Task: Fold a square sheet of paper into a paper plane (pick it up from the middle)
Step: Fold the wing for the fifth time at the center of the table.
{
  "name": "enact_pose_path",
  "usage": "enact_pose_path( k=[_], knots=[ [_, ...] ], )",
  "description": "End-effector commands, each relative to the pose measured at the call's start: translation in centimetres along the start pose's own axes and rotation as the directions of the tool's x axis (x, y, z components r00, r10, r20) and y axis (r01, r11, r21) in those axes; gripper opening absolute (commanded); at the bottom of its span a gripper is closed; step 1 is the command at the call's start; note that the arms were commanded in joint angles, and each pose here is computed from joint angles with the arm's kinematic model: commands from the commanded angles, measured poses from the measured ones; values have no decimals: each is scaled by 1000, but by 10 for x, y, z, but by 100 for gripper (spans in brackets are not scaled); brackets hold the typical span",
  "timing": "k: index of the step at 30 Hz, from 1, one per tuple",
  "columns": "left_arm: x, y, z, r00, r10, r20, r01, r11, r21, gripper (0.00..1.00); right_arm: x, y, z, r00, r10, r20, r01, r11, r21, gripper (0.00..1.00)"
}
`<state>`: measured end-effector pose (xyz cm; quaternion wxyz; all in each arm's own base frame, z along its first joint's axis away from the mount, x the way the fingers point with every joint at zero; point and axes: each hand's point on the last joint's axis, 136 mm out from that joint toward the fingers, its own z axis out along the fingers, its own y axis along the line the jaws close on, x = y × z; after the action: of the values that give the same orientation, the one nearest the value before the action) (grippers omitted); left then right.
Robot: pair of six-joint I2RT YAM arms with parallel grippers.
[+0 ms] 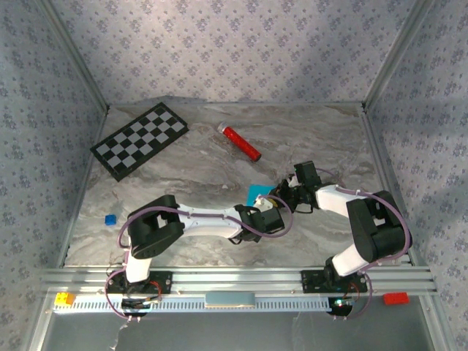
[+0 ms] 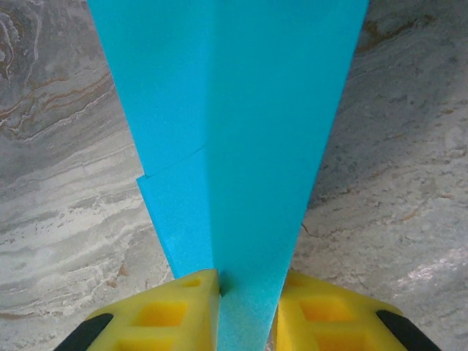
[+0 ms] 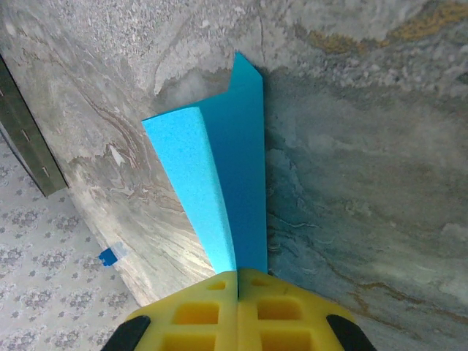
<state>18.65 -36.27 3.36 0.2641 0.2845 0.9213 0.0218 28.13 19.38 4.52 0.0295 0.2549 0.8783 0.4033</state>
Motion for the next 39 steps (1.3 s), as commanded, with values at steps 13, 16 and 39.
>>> enact_pose_path(
  k=[13,16,39],
  knots=[
    [-4,2,-6,1000,6,19,-6,1000,-9,11,2,0,-5,1000,3,-2,-3,1000,-6,0],
    [-3,1,-4,1000,-8,15,8,1000,5,9,1,1,-7,1000,-17,3,17,1000,-1,3],
    [-1,-7,7,945,-319,-70,323,883,340,8,-8,1,-53,949,-244,200,225,968,110,37]
  ],
)
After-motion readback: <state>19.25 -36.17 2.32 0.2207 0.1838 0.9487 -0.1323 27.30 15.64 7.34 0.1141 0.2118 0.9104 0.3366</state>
